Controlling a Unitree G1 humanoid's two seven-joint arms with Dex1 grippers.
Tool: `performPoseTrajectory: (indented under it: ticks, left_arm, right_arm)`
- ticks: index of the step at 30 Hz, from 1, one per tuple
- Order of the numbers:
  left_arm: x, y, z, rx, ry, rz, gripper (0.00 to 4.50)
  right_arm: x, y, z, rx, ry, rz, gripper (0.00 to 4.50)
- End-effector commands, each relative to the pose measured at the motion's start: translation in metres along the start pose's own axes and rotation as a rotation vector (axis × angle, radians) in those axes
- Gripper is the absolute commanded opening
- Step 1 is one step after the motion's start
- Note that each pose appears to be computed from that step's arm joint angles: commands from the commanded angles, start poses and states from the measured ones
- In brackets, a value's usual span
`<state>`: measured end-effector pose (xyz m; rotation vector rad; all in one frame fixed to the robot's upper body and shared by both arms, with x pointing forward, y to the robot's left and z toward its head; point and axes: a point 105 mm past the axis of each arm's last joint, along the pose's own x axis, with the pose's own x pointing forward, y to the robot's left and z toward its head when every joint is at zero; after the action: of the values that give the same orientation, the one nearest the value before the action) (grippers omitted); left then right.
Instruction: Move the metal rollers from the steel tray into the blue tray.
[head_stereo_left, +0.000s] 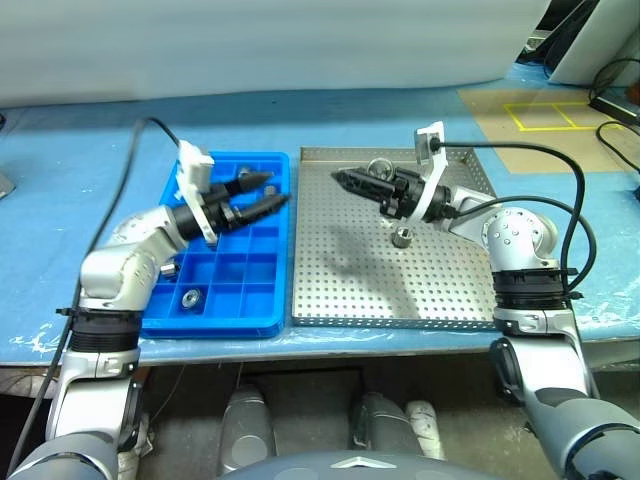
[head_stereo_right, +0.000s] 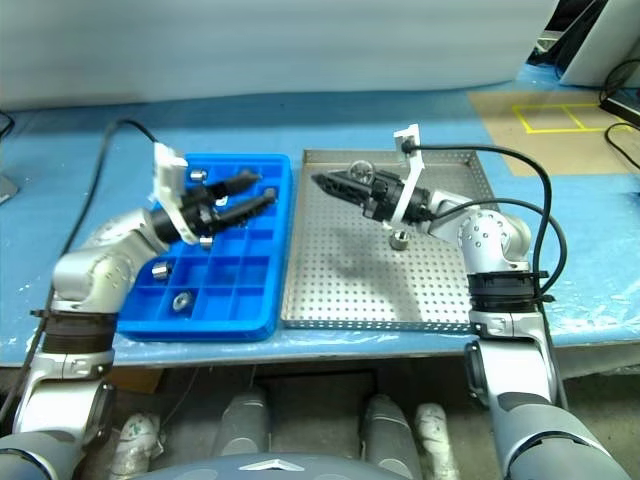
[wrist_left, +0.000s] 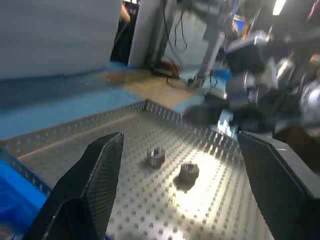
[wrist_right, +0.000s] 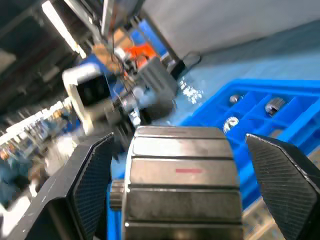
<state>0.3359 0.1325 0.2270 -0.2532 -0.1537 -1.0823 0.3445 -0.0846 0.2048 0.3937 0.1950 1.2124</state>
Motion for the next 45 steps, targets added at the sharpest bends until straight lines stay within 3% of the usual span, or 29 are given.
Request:
performPoseTrajectory:
  ticks: [1, 3, 5, 12, 21, 28, 33, 45]
  left_arm:
    - [-0.007, 0.003, 0.038, -0.064, -0.141, 0.0, 3.86]
    - [-0.008, 0.004, 0.042, -0.092, -0.157, 0.004, 3.86]
    - [-0.003, -0.002, 0.032, -0.153, -0.121, -0.021, 3.86]
    - [0.018, -0.033, -0.028, -0.333, 0.109, -0.099, 3.86]
    - [0.04, -0.043, -0.044, -0.466, 0.087, -0.146, 3.86]
    - [0.043, -0.058, -0.059, -0.546, 0.141, -0.204, 3.86]
    - [0.043, -0.05, -0.07, -0.578, 0.16, -0.152, 3.86]
    - [0.053, -0.06, -0.076, -0.631, 0.14, -0.187, 3.86]
  right_arm:
    - [-0.005, -0.001, -0.005, -0.145, 0.061, 0.015, 4.37]
    - [-0.007, -0.005, -0.01, -0.199, 0.095, 0.006, 4.37]
    - [-0.003, -0.011, -0.017, -0.433, 0.17, -0.037, 4.37]
    - [0.015, -0.01, -0.023, -0.909, 0.252, -0.024, 4.37]
    - [0.025, 0.009, -0.031, -1.168, 0.306, 0.092, 4.37]
    - [0.03, 0.017, -0.032, -1.198, 0.318, 0.135, 4.37]
    - [0.033, 0.022, -0.03, -1.19, 0.303, 0.147, 4.37]
    - [0.031, 0.018, -0.035, -1.168, 0.313, 0.145, 4.37]
